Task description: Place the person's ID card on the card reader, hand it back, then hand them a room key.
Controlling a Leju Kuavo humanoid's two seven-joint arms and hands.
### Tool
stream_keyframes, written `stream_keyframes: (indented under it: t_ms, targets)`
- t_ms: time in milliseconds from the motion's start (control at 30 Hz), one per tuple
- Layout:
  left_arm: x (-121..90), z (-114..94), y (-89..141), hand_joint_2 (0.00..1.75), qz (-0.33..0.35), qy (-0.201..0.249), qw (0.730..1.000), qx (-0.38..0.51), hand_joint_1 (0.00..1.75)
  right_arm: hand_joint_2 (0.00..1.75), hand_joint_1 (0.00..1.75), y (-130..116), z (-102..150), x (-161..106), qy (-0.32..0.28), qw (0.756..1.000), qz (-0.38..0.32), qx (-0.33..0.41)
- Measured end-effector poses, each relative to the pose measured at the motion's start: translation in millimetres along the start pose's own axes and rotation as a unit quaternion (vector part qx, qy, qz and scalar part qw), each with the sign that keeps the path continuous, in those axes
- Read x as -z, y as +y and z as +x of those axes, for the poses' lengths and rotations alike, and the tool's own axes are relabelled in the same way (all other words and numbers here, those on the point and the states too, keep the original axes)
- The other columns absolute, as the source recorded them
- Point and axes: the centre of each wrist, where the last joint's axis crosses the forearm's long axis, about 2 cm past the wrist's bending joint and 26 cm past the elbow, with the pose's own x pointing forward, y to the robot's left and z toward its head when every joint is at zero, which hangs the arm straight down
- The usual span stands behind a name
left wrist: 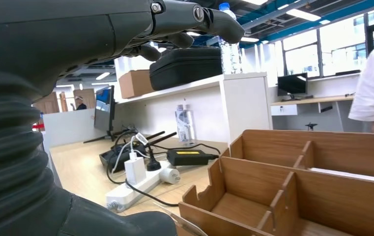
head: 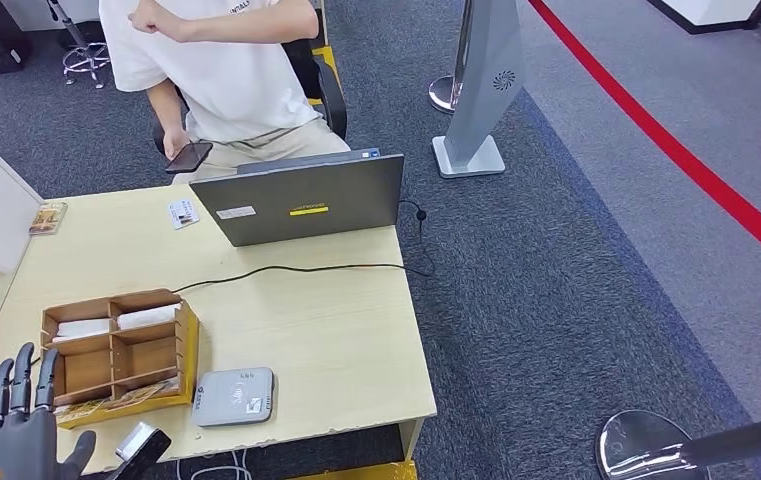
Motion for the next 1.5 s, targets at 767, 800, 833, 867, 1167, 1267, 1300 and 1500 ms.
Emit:
stream_keyframes:
  t_ms: [767, 800, 833, 867, 1167, 1267, 1300, 1500]
  targets:
    - [18.7, -0.7, -32.7, 1.75, -0.005, 0.028, 0.999, 0.035, 0.00, 1.75, 0.00, -0.3, 3.9, 0.3, 0.002, 1.000, 0.002, -0.016]
    - [19.2, 0.2, -33.8, 1.75, -0.005, 0.027, 0.999, 0.036, 0.00, 1.75, 0.00, -0.3, 4.1, 0.3, 0.002, 1.000, 0.002, -0.016]
    - [19.6, 1.2, -35.1, 1.75, -0.005, 0.025, 0.999, 0.036, 0.00, 1.75, 0.00, -0.3, 4.2, 0.3, 0.002, 1.000, 0.002, -0.018]
    - [19.8, 2.2, -36.3, 1.75, -0.006, 0.024, 0.999, 0.037, 0.00, 1.75, 0.00, -0.3, 4.3, 0.3, 0.001, 1.000, 0.002, -0.020]
    - [18.7, 12.3, -47.3, 1.75, -0.015, 0.005, 0.999, 0.040, 0.00, 1.75, 0.00, -0.1, 4.7, 0.3, -0.004, 1.000, 0.003, -0.027]
    - [17.9, 13.7, -49.5, 1.75, -0.019, 0.003, 0.999, 0.040, 0.00, 1.75, 0.00, -0.1, 4.7, 0.3, -0.004, 1.000, 0.003, -0.028]
    - [18.0, 14.2, -50.0, 1.75, -0.019, 0.002, 0.999, 0.040, 0.00, 1.75, 0.00, -0.1, 4.7, 0.3, -0.004, 1.000, 0.003, -0.028]
    - [19.3, 17.4, -52.2, 1.75, -0.021, -0.003, 0.999, 0.039, 0.00, 1.75, 0.00, -0.2, 5.8, 0.4, -0.001, 1.000, 0.003, -0.029]
